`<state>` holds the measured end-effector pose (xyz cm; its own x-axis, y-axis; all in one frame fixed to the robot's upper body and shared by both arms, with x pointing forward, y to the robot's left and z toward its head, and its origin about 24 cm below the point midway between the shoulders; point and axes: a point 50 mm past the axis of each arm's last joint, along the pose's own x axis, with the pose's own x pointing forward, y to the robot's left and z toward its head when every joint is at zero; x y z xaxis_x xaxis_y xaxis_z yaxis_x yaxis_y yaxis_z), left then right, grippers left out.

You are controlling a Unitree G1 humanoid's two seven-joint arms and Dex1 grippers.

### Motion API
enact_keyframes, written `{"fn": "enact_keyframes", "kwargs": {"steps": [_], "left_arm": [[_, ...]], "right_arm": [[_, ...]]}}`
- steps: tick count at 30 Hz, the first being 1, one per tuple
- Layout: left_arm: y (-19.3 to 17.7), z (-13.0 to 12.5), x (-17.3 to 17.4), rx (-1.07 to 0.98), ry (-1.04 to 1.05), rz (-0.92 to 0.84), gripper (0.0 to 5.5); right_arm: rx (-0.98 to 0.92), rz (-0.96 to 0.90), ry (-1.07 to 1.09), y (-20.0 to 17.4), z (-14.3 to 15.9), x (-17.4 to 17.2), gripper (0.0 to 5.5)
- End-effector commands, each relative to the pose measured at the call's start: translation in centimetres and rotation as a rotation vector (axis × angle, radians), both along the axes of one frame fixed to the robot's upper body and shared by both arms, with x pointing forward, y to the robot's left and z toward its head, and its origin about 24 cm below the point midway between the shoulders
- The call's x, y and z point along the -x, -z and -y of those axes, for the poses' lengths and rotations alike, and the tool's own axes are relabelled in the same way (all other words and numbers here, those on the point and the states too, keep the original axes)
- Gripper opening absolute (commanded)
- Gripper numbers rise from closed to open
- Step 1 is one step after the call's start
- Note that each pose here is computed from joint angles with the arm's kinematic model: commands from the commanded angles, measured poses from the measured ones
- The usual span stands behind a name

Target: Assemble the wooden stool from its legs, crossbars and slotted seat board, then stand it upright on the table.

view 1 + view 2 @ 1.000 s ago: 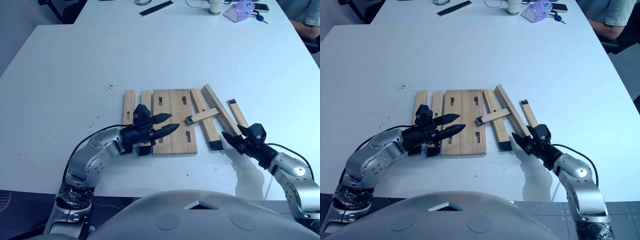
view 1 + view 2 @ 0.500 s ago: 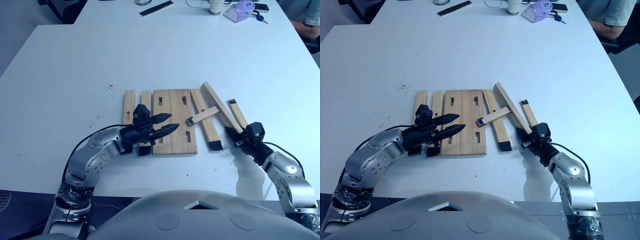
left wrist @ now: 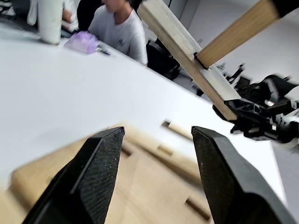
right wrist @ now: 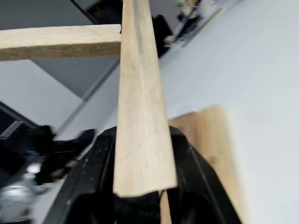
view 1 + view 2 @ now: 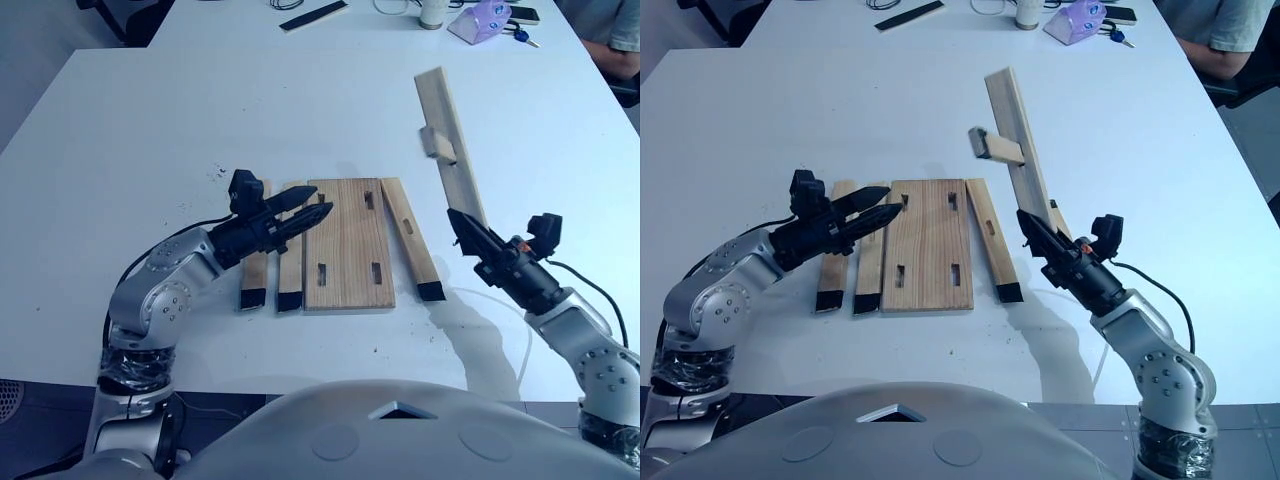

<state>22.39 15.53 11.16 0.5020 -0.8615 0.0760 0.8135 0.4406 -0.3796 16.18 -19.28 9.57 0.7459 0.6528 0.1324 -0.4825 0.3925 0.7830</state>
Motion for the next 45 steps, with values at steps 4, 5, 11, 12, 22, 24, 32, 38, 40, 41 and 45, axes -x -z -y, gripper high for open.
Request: {"fn": "enact_keyframes", "kwargs": {"steps": [4,5,11,12,22,24,32,38,40,41,45], "left_arm": [[-5.1,1.3,-1.7,0.502,0.188,-0.016,3.12],[-5.1,1.2,-1.7,0.531,0.189,-0.03,3.26],[-6.7,2.4,-0.5,0.678,0.311,-0.016,3.48],[-6.8,2.5,-0.3,0.69,0.328,-0.005,3.48],[-9.2,4.2,1.6,0.758,0.498,0.123,3.48],[-10.1,4.6,2.2,0.772,0.545,0.148,3.48],[-11.9,6.0,4.2,0.757,0.694,0.2,3.48],[-11.7,6.2,4.5,0.728,0.717,0.203,3.48],[-11.7,6.3,4.6,0.722,0.726,0.208,3.3],[-11.6,6.3,4.6,0.718,0.734,0.211,3.26],[-11.4,6.2,4.7,0.708,0.743,0.214,2.62]], "right_arm": [[-0.386,0.272,-0.605,-8.6,-3.3,0.2,1.16],[-0.392,0.265,-0.63,-8.5,-3.6,0.2,1.16],[-0.44,0.223,-0.752,-8.0,-5.1,0.2,1.16],[-0.448,0.227,-0.761,-8.0,-5.2,0.0,1.16],[-0.463,0.153,-0.902,-7.2,-4.6,-0.5,1.16],[-0.461,0.132,-0.939,-7.1,-4.4,-0.5,1.16],[-0.447,0.04,-1.053,-6.7,-3.5,0.1,1.15],[-0.448,0.013,-1.076,-6.5,-3.6,0.3,1.15],[-0.446,0.005,-1.074,-6.4,-3.6,0.3,1.15],[-0.446,0.003,-1.073,-6.4,-3.6,0.3,1.15],[-0.453,-0.005,-1.084,-6.4,-3.6,0.4,1.15]]}}
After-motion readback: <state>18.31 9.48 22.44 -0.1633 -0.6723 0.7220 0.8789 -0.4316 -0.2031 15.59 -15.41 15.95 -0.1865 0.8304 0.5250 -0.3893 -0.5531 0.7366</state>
